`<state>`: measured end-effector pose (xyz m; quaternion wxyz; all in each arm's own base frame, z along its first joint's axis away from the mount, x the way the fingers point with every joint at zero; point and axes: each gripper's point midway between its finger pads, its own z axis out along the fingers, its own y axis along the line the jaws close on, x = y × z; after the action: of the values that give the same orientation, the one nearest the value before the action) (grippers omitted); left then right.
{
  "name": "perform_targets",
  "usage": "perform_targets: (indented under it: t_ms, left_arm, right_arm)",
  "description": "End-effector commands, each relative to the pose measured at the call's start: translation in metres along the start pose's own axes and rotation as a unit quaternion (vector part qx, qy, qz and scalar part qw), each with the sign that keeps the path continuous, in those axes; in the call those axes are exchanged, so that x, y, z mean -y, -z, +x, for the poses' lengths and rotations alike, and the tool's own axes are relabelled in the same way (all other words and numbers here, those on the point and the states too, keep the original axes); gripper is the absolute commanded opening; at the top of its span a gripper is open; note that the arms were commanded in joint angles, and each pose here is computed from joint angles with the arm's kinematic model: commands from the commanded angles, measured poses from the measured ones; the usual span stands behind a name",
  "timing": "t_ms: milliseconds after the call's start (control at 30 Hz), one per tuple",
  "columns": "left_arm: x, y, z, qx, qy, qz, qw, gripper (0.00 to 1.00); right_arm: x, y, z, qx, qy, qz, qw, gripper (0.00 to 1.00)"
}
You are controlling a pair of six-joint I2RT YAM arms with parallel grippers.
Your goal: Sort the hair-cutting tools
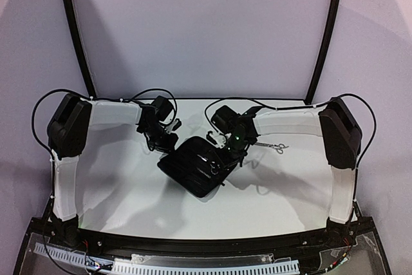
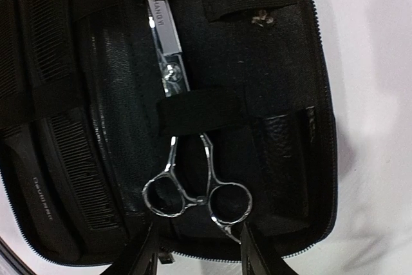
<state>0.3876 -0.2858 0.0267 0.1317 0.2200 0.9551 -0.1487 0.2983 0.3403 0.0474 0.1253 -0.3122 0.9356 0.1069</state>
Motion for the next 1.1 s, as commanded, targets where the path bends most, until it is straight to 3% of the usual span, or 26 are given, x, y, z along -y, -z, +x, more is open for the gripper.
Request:
perform_targets:
  t_ms: [0,1067]
  left_arm:
    - [-0.006,-0.023,0.019,-0.027,0.001,-0.013,1.0,0.01]
    - [-0.006,-0.024,0.022,-0.032,-0.002,-0.012,0.999,0.01]
  right_arm:
    - [-0.004,0.001,-0.01,0.009,0.024,0.014,1.0,0.42]
    - [0.004,-0.035,0.005,-0.044,0.047,0.075,0.995,0.33]
